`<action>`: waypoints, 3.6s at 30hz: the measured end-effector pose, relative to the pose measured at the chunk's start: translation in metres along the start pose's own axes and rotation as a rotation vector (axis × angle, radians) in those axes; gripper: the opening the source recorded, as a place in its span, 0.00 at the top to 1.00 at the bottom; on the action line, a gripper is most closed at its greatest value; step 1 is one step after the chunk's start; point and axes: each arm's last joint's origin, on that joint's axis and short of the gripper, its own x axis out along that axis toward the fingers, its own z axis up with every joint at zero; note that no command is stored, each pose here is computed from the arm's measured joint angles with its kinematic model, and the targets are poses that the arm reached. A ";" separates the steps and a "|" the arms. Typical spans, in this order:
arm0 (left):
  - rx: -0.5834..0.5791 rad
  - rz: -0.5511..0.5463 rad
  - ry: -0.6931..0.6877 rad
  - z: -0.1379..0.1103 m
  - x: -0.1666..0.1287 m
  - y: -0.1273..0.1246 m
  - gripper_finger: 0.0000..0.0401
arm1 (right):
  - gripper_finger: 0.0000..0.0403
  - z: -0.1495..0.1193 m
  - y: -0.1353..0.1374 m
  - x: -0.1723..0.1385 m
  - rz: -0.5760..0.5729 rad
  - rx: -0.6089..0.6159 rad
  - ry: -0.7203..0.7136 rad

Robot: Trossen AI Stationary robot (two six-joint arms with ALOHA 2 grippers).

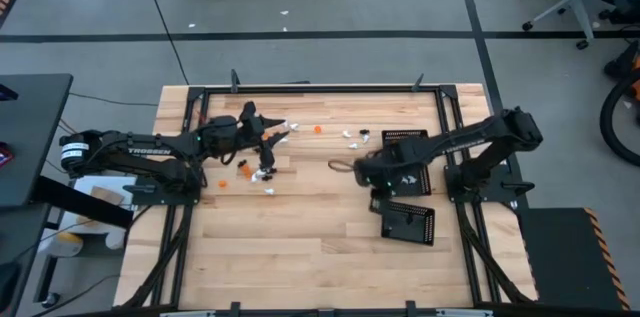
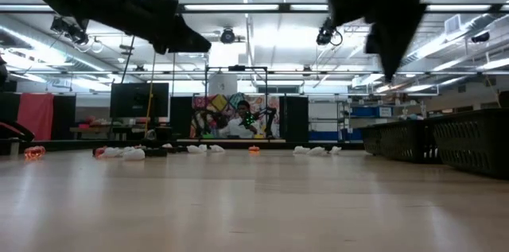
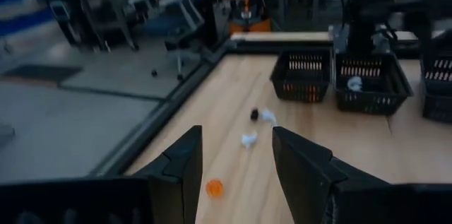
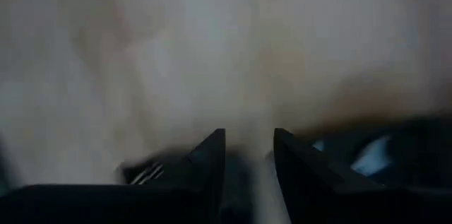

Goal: Sort Halloween decoration
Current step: Put the white ghost toy into the center black bin, then put the black skeleton toy into the bottom black bin

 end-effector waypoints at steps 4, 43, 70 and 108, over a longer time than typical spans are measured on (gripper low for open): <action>-0.058 -0.005 0.082 -0.008 0.000 -0.001 0.61 | 0.69 0.022 -0.022 0.006 -0.081 -0.013 -0.104; -0.107 -0.113 0.342 -0.031 -0.011 -0.027 0.61 | 0.69 0.081 -0.156 0.093 -0.134 -0.193 -0.018; -0.081 -0.115 0.339 -0.031 -0.011 -0.027 0.61 | 0.81 0.059 -0.111 0.030 -0.035 -0.217 -0.064; -0.003 -0.129 0.220 -0.020 -0.008 -0.027 0.61 | 0.72 0.018 -0.086 -0.007 -0.158 -0.044 0.088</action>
